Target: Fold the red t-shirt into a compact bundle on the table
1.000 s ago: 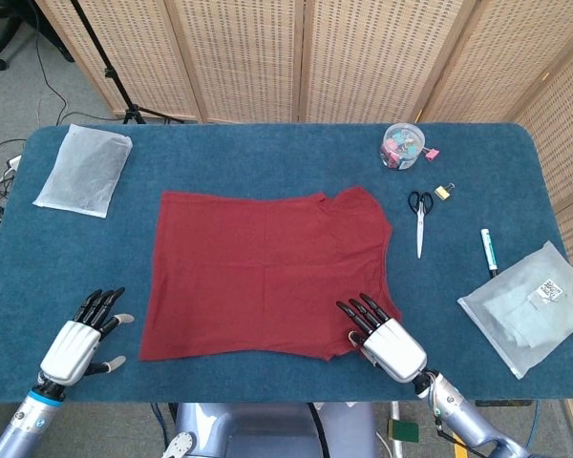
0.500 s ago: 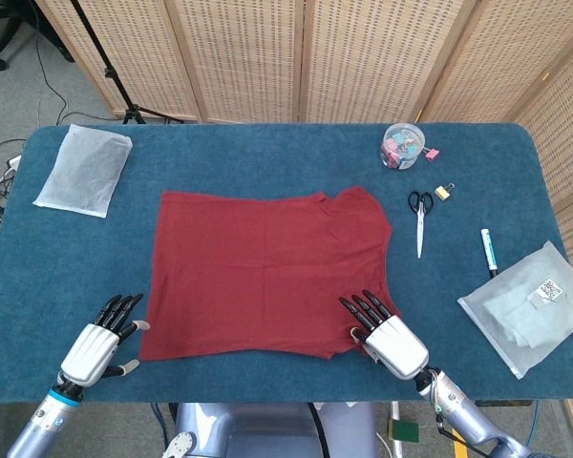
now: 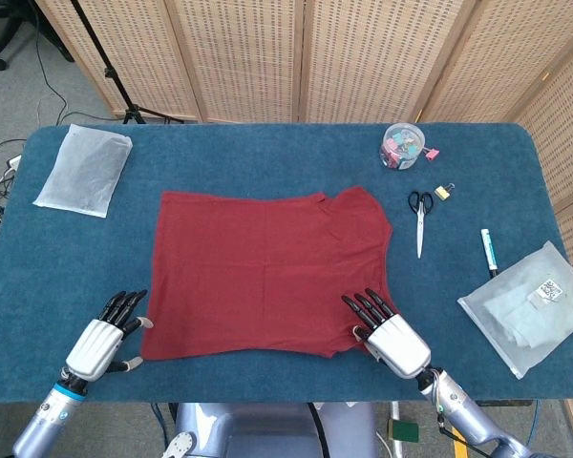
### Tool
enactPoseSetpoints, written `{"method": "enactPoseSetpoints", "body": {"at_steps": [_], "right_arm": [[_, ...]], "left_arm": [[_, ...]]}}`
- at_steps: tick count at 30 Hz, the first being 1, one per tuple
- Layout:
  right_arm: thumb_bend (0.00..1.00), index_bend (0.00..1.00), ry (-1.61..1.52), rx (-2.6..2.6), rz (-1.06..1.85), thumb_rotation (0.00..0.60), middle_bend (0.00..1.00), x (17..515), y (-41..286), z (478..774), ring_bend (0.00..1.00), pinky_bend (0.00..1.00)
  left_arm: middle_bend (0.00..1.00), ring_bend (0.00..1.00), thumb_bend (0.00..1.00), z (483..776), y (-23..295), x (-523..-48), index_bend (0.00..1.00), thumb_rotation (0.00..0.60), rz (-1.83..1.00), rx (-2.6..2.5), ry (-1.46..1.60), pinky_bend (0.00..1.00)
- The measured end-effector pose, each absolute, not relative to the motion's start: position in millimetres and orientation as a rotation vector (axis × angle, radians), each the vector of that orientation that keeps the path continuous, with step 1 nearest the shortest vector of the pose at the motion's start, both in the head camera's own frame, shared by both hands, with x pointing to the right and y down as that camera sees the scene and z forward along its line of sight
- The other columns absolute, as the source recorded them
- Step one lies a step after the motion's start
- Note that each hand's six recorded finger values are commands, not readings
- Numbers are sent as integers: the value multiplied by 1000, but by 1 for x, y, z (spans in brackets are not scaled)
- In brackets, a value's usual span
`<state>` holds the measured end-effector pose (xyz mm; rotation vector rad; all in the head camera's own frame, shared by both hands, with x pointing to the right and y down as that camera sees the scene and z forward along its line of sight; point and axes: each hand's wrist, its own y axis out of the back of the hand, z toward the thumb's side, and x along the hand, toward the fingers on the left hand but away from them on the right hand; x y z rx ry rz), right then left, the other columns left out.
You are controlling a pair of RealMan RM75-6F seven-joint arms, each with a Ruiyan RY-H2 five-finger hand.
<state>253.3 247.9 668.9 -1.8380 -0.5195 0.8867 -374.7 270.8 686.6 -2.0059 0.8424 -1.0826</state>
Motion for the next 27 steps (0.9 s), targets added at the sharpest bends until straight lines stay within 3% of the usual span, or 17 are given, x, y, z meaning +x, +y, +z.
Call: {"method": "enactPoseSetpoints", "body": {"at_steps": [12,16,27], "right_arm": [[569,596,-516,-1831,891,600,0,255,247,668,0,0],[569,597,-520,-1831,891,600,0,255,246,667,0,0],[569,597,-517,-1827,901,600,0,257,245,667,0,0]], "left_arm": [[0,0,282,692,268,-373,408,600,-1073,-2056,858,0],[0,0,369,693,269,-371,415,600,-1071,-2088,870,0],[0,0,464,701,270,-370,582,600,-1099,-2226,917,0]]}}
